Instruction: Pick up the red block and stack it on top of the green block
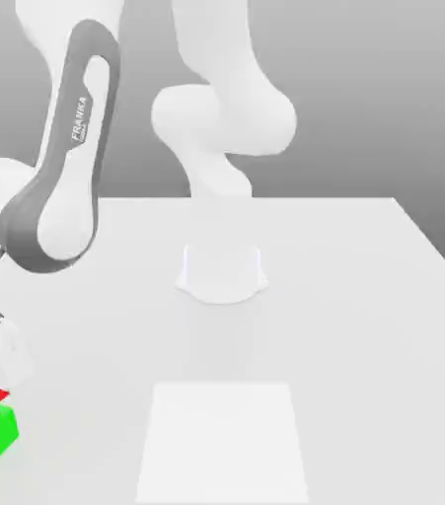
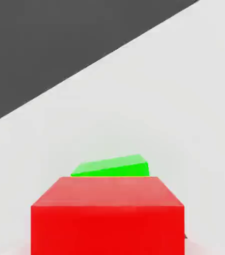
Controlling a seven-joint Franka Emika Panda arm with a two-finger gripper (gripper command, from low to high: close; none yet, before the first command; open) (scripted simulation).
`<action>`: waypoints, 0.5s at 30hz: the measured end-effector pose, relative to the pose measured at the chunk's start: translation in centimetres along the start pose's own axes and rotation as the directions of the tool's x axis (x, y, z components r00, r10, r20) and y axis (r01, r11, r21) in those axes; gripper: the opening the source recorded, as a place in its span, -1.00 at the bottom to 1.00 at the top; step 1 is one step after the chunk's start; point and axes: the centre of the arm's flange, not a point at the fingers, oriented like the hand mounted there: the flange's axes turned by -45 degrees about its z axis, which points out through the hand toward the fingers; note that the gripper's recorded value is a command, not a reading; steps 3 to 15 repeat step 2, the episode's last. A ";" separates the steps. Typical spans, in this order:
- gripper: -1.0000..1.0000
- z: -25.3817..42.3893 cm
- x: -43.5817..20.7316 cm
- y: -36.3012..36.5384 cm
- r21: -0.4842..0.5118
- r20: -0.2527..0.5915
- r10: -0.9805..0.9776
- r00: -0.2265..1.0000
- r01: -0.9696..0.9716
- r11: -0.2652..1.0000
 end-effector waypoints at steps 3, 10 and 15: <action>1.00 0.0 0.0 0.0 0.000 0.000 0.000 1.000 0.000 1.000; 1.00 0.0 0.0 0.0 0.000 0.000 0.000 1.000 0.000 1.000; 1.00 0.0 0.0 0.0 0.000 0.000 0.000 1.000 0.000 1.000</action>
